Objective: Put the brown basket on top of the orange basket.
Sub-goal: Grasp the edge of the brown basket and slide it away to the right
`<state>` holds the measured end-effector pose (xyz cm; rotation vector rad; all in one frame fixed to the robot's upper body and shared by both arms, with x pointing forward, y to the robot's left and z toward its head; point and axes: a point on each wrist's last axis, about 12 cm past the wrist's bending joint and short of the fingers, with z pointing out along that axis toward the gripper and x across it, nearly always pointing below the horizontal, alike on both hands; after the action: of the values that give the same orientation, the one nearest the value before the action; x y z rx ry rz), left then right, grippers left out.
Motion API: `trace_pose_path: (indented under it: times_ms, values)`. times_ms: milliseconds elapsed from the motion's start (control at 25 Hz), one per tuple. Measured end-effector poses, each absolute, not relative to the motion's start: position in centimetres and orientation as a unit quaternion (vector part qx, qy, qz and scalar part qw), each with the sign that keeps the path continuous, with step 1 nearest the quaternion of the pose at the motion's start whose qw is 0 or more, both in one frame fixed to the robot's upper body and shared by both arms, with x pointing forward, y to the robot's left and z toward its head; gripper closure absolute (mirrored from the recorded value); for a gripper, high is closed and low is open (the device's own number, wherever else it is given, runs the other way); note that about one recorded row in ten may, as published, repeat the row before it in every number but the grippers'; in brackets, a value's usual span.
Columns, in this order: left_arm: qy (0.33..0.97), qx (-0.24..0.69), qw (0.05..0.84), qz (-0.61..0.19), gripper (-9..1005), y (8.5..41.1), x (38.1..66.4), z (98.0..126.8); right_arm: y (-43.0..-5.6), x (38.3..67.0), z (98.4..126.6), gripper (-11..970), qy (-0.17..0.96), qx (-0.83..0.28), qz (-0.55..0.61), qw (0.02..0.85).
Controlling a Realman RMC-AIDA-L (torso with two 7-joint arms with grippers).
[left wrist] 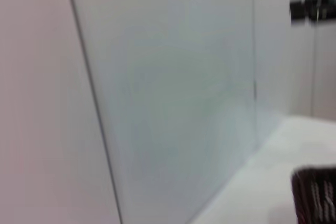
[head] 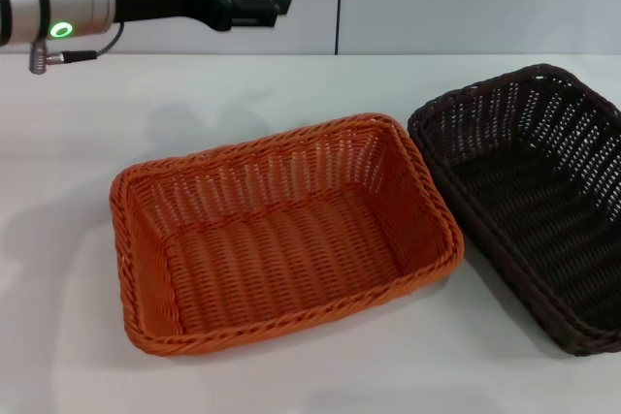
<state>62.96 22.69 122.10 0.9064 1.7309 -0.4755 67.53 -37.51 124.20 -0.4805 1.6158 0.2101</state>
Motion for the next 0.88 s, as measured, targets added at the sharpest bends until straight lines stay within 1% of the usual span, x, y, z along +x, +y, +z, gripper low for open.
trace_pose_path:
  times_ms: [40, 80, 120, 160, 200, 240, 280, 400, 440, 480, 520, 600, 640, 680, 840, 880]
  values:
    - [0.727, 0.381, 0.536, -0.2, 146, 22.7, 63.0, 122.1, -36.7, 68.6, 125.6, 266, 0.738, -0.265, 0.08, 0.615]
    - [0.725, 0.376, 0.541, -0.201, 147, 22.8, 62.9, 122.0, -36.7, 68.6, 125.6, 266, 0.738, -0.265, 0.08, 0.615]
    - [0.725, 0.376, 0.541, -0.201, 147, 22.8, 62.9, 122.0, -36.1, 69.1, 126.2, 266, 0.747, -0.292, 0.07, 0.594]
    - [0.719, 0.36, 0.557, -0.207, 147, 23.0, 63.0, 121.8, -35.5, 69.5, 126.7, 266, 0.757, -0.322, 0.053, 0.567]
    - [0.719, 0.36, 0.557, -0.207, 147, 23.0, 63.0, 121.8, -35.1, 69.8, 126.8, 266, 0.763, -0.344, 0.039, 0.545]
    - [0.719, 0.355, 0.56, -0.209, 147, 23.1, 63.1, 121.8, -34.2, 70.2, 127.1, 266, 0.775, -0.394, -0.002, 0.495]
    - [0.719, 0.355, 0.56, -0.209, 147, 23.1, 63.1, 121.8, -34.2, 70.2, 127.1, 266, 0.775, -0.394, -0.002, 0.495]
    - [0.72, 0.344, 0.564, -0.211, 147, 23.2, 63.2, 121.4, -33.5, 70.2, 127.2, 267, 0.777, -0.444, -0.057, 0.443]
    - [0.722, 0.339, 0.564, -0.214, 147, 23.1, 63.3, 121.0, -33.6, 69.3, 127.5, 267, 0.769, -0.466, -0.073, 0.431]
    - [0.722, 0.339, 0.564, -0.214, 147, 23.1, 63.3, 121.0, -33.6, 69.3, 127.5, 267, 0.769, -0.466, -0.073, 0.431]
    - [0.722, 0.339, 0.564, -0.214, 147, 23.1, 63.3, 121.0, -33.7, 68.7, 127.6, 267, 0.764, -0.477, -0.074, 0.428]
    - [0.72, 0.324, 0.572, -0.223, 147, 22.9, 63.7, 120.3, -33.7, 67.2, 128.0, 267, 0.754, -0.501, -0.067, 0.42]
    - [0.72, 0.321, 0.573, -0.224, 147, 22.9, 63.7, 120.2, -33.6, 65.8, 128.0, 267, 0.746, -0.521, -0.057, 0.409]
    - [0.721, 0.319, 0.573, -0.224, 147, 22.8, 63.8, 120.2, -33.6, 65.8, 128.0, 267, 0.746, -0.521, -0.057, 0.409]
    - [0.72, 0.314, 0.579, -0.216, 147, 22.9, 64.1, 120.2, -33.7, 62.7, 127.1, 267, 0.733, -0.555, -0.04, 0.39]
    - [0.72, 0.314, 0.579, -0.216, 147, 22.9, 64.1, 120.2, -33.7, 62.7, 127.1, 267, 0.733, -0.555, -0.04, 0.39]
